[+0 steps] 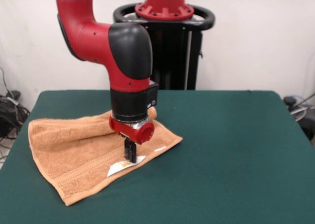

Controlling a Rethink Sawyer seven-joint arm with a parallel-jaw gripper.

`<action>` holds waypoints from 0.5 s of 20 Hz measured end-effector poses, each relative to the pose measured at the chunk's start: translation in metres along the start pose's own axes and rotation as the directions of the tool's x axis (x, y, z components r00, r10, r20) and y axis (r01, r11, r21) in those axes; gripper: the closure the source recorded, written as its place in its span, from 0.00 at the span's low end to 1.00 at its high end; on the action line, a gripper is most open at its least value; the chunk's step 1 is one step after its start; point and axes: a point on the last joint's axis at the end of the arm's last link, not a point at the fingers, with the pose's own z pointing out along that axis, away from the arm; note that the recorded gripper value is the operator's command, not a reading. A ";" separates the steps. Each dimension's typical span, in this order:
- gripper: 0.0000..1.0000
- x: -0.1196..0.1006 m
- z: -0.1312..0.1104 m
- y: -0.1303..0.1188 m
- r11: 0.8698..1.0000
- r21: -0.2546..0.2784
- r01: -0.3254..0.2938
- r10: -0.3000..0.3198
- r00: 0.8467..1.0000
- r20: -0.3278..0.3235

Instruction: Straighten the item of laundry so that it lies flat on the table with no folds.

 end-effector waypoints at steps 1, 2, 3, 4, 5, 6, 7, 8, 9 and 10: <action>1.00 -0.002 0.001 0.003 1.000 -0.013 -0.007 0.007 1.000 -0.001; 1.00 -0.003 0.001 0.004 1.000 -0.023 -0.013 0.013 1.000 -0.002; 1.00 -0.005 0.002 0.006 0.999 -0.031 -0.018 0.018 1.000 -0.003; 1.00 -0.005 0.002 0.006 0.999 -0.037 -0.022 0.022 1.000 -0.003; 1.00 -0.007 0.003 0.008 0.998 -0.049 -0.030 0.029 1.000 -0.004; 1.00 -0.009 0.003 0.010 0.998 -0.059 -0.035 0.035 0.999 -0.004; 1.00 -0.009 0.003 0.012 0.997 -0.066 -0.038 0.038 0.999 -0.003; 1.00 -0.010 0.004 0.015 0.996 -0.075 -0.041 0.041 0.999 0.000; 1.00 -0.011 0.005 0.018 0.995 -0.084 -0.044 0.044 0.999 0.003; 1.00 -0.012 0.005 0.020 0.995 -0.091 -0.046 0.047 0.999 0.005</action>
